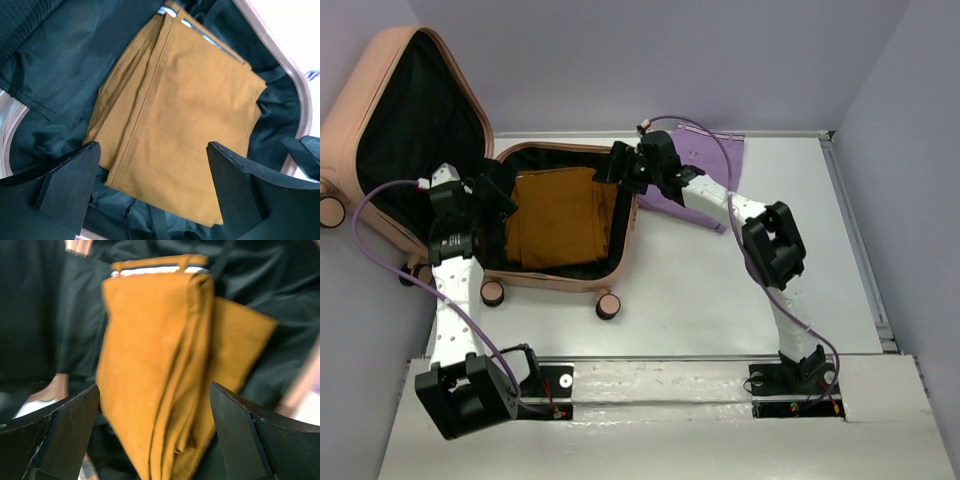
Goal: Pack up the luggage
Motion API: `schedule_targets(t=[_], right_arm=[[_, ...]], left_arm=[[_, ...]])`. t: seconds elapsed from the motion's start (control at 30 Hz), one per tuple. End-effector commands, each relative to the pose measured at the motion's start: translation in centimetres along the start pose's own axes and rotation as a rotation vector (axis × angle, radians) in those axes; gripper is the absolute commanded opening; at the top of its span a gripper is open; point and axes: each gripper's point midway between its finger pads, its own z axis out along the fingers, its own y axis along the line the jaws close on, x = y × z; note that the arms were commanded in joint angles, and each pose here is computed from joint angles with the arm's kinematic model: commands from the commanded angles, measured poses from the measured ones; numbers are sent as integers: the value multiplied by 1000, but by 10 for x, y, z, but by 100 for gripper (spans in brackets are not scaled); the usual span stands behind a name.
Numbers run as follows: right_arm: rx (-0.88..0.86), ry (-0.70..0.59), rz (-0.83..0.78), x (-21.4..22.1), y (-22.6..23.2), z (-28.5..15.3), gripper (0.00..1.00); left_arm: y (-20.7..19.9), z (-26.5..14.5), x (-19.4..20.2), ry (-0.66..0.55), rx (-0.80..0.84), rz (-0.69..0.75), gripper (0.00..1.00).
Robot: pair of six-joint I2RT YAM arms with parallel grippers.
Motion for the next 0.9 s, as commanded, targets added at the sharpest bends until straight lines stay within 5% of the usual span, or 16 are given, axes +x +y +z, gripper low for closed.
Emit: schedule_targets(t=[0.0,0.2,0.4,0.53,0.7,0.87], right_arm=[[11,-124,-157,-58,41,-54,96],[233,-264,-195,-98,-27,-130,81],[626,-254,-63,-68,-197,-207,92],[749,-195,-2,-43,-262,-230,100],[743,-126,32,-17,-285,-217,100],[634,-100,82,-5,-286,-192,84]], left_arm=[[-32,-36,-54,-182,86,9,99],[-79,-55,-35,-163,261,77,99],[-161,-85,40,-40,536,187,99],[-194,-104,81,30,642,230,99],[-219,-129,117,97,740,268,99],[-227,-135,140,125,749,299,99]])
